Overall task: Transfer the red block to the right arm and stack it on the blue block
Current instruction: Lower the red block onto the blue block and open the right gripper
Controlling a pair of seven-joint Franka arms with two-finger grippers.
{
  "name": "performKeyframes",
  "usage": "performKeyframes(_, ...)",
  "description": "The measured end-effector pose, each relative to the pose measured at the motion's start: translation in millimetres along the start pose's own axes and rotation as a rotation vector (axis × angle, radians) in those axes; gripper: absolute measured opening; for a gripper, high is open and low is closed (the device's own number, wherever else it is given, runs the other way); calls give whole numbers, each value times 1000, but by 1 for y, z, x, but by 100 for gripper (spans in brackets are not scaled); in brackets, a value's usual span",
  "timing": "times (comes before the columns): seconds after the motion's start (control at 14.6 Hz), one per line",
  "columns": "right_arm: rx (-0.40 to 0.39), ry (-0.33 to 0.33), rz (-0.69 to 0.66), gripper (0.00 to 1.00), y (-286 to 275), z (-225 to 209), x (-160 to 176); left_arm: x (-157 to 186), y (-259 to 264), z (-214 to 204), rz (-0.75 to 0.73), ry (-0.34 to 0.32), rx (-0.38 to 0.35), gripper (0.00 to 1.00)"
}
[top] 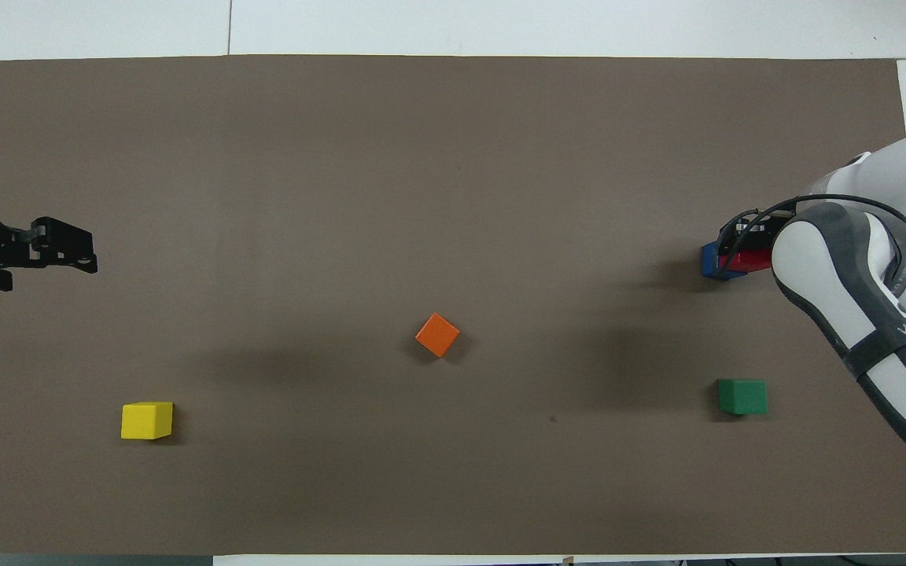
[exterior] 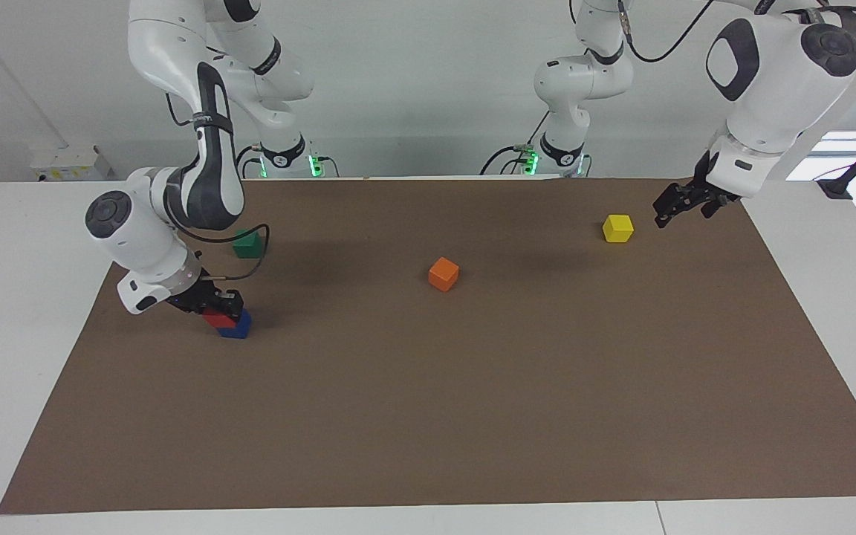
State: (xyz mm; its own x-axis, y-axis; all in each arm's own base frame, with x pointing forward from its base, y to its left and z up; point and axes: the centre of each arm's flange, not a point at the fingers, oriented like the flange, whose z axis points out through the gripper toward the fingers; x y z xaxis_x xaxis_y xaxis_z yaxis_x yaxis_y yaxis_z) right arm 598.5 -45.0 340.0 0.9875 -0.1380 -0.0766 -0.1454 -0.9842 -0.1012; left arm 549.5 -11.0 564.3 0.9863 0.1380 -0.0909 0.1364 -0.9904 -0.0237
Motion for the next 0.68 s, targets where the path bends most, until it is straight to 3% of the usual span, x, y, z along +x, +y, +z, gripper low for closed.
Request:
performKeyframes(0.14, 0, 0, -1, 56, -1, 0, 0, 0, 0, 0, 0, 0, 0, 100)
performKeyframes(0.34, 0, -6, -1, 85, -1, 3, -1, 0, 2, 0, 4, 0, 0, 100)
performKeyframes(0.48, 0, -7, -1, 90, -1, 3, -2, -1, 3, 0, 6, 0, 1, 100)
performKeyframes(0.55, 0, -7, -1, 99, -1, 3, -2, -1, 4, 0, 6, 0, 1, 100)
performKeyframes(0.68, 0, -7, -2, 100, -1, 3, -2, -1, 4, 0, 7, 0, 1, 100)
